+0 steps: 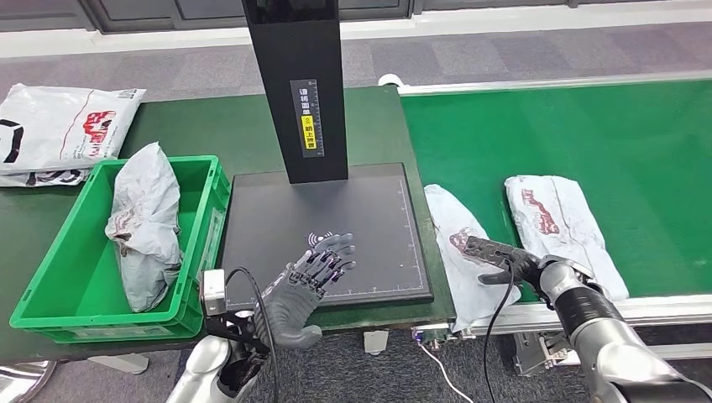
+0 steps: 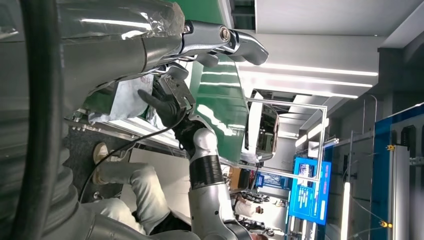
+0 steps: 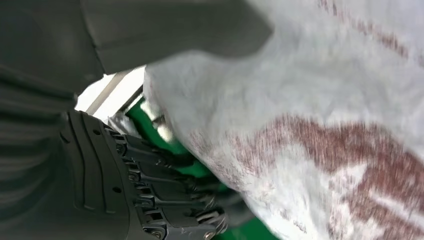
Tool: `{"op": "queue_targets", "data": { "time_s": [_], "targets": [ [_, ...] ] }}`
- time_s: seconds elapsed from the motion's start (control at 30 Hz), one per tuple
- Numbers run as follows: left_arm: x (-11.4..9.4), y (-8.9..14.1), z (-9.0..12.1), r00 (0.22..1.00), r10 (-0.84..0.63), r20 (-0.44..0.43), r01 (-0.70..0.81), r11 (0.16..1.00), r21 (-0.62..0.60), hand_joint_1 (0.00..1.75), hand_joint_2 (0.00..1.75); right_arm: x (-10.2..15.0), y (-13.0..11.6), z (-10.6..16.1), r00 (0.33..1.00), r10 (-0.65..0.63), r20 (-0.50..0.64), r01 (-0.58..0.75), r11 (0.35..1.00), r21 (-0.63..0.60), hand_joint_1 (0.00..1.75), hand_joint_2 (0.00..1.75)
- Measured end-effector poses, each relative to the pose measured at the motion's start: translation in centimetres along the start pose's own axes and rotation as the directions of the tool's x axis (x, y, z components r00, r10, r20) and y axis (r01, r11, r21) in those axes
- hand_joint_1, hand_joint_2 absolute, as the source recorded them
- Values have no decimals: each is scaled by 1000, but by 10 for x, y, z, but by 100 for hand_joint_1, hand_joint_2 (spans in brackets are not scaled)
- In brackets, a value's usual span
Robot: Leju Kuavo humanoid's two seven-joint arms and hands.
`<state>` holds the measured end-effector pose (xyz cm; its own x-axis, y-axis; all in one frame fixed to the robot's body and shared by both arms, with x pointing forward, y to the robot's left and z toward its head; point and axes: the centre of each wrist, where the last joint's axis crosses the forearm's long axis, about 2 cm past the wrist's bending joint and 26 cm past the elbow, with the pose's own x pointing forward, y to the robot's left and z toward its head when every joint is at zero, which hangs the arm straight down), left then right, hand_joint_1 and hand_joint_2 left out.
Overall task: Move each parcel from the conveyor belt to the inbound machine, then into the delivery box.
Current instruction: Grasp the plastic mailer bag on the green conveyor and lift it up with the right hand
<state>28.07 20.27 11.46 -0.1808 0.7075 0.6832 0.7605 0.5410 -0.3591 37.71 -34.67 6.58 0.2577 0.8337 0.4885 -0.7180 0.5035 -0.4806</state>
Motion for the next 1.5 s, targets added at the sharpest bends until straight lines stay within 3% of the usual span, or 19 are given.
{"op": "queue_targets", "data": {
  "time_s": [0.2,0.5,0.73,0.87,1.0,1.5],
  "targets": [
    [-1,-2,-1,1000,4,-2,-4,1000,-7,0,175,1,11,-4,1000,20,-4,-20,996,-84,175,175],
    [-1,-5,3,1000,14,14,-14,1000,2,0,175,2,21,-7,1000,1,14,0,998,-62,175,175],
    [-2,-8,9,999,28,28,-29,999,22,0,175,0,23,-7,993,-80,91,86,994,-65,175,175],
    [-2,-8,12,999,33,31,-34,999,36,0,175,-9,25,-5,905,-312,290,348,934,-81,175,175],
    [-1,-10,17,999,31,34,-33,998,49,0,175,-15,18,-2,826,-413,384,483,870,-102,175,175],
    [5,-12,27,999,-8,42,4,995,99,0,175,1,-38,14,661,-460,593,659,734,-166,175,175]
  ]
}}
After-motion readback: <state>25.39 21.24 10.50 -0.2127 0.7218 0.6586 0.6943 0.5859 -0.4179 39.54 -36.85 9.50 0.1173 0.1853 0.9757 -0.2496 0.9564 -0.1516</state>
